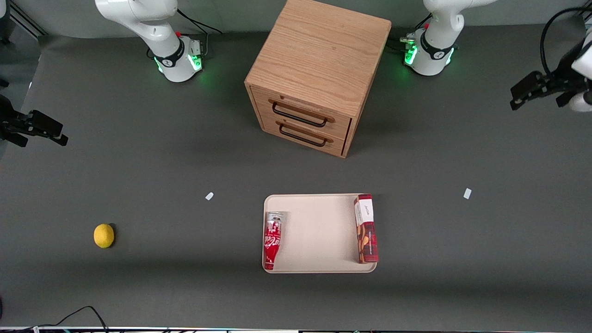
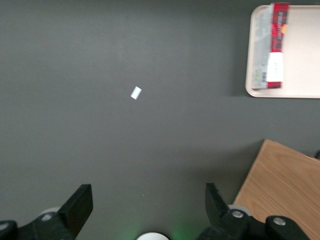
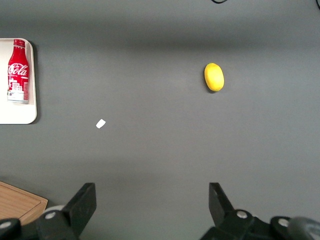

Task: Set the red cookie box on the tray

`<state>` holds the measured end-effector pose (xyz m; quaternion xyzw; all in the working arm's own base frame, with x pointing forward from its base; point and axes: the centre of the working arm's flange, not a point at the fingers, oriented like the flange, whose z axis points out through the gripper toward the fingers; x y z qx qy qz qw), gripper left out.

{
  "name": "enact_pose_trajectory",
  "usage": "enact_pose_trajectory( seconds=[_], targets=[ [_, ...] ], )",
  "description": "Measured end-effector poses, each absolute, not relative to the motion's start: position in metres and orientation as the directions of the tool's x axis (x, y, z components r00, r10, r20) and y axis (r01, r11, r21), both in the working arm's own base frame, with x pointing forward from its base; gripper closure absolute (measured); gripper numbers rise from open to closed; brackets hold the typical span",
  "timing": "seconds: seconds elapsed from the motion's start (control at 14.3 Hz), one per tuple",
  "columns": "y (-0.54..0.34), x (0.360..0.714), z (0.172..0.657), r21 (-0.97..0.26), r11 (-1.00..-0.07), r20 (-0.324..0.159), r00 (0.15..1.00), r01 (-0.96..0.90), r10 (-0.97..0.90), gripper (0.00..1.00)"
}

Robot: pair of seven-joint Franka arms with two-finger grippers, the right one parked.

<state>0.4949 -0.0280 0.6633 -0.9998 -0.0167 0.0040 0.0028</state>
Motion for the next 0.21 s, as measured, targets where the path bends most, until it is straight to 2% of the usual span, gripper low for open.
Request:
enact_pose_trajectory(
  seconds=[0.21],
  targets=[
    [-0.0261,0.4859,0.6698,0.005,-1.000,-0.010,1.000,0.021,0.021,0.00]
  ],
)
